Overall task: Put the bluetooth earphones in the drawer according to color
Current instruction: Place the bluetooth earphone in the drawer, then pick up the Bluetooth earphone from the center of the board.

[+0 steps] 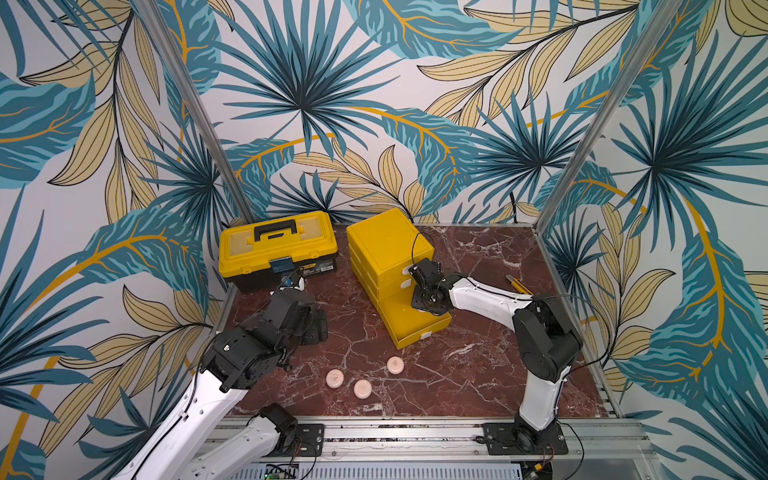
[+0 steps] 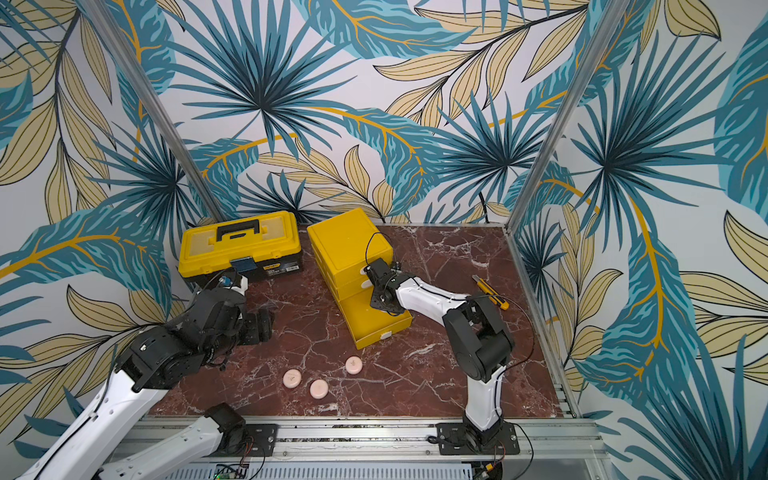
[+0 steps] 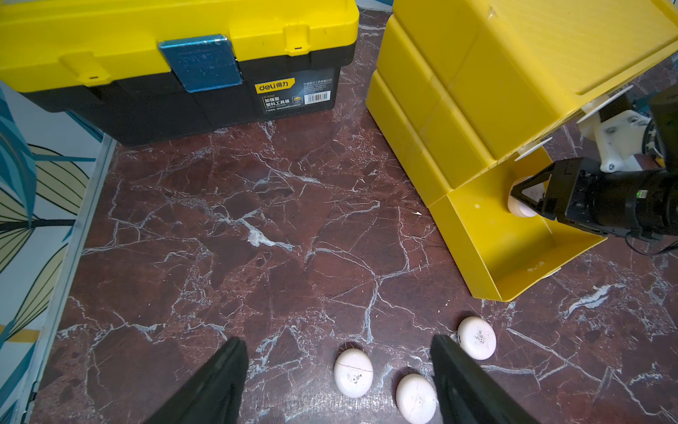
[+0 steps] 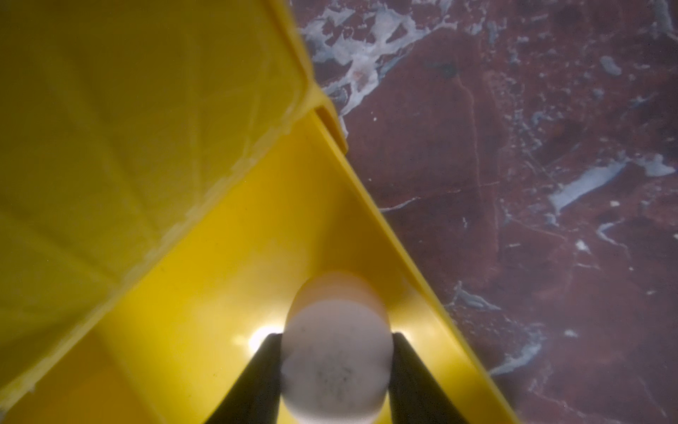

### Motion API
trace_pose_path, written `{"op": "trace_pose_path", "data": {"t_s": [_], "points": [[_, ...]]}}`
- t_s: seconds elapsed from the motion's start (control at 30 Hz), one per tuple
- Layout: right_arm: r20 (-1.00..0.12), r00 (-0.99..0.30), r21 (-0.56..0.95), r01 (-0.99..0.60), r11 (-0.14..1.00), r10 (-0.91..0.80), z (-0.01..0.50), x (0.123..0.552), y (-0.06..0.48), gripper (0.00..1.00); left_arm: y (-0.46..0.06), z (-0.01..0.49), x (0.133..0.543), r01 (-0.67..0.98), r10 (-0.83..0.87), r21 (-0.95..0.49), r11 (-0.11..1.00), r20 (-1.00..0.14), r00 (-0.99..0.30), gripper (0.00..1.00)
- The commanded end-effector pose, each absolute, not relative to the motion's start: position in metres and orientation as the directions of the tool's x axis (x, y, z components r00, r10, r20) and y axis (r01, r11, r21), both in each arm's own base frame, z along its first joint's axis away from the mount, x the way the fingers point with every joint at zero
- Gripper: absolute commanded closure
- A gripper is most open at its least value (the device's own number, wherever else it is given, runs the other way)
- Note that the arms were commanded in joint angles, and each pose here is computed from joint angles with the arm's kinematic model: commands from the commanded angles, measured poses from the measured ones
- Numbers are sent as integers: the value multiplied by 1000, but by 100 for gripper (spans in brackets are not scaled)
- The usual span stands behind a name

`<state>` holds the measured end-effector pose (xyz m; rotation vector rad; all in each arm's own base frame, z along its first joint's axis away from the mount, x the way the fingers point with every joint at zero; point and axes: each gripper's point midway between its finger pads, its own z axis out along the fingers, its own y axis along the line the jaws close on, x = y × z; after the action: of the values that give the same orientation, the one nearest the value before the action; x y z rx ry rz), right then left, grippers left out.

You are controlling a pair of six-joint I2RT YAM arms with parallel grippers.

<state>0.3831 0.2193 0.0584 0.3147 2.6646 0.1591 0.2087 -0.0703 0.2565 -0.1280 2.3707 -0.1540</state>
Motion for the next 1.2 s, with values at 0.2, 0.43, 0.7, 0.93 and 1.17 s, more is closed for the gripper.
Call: {"op": "trace_pose_path", "data": {"t_s": [0.2,0.43,0.7,0.93,1.17], "points": [[-427,-870,187,181,965,246,74,376,217,43,-64,247,201,-68,-140,-134,989,-662,-736,16],[-549,-788,251,165,954,280,145,365,198,42,-82,210,198,-44,-133,-169,985,-563,-816,16],[-659,-690,266,158,951,299,219,333,159,39,-112,127,182,-97,-172,-218,971,-359,-917,15],[-665,-678,282,162,946,314,231,315,146,39,-117,71,161,-145,-189,-182,973,-256,-948,12],[-660,-686,271,164,949,307,226,310,142,38,-125,48,167,-129,-163,-150,980,-245,-956,12]]}}
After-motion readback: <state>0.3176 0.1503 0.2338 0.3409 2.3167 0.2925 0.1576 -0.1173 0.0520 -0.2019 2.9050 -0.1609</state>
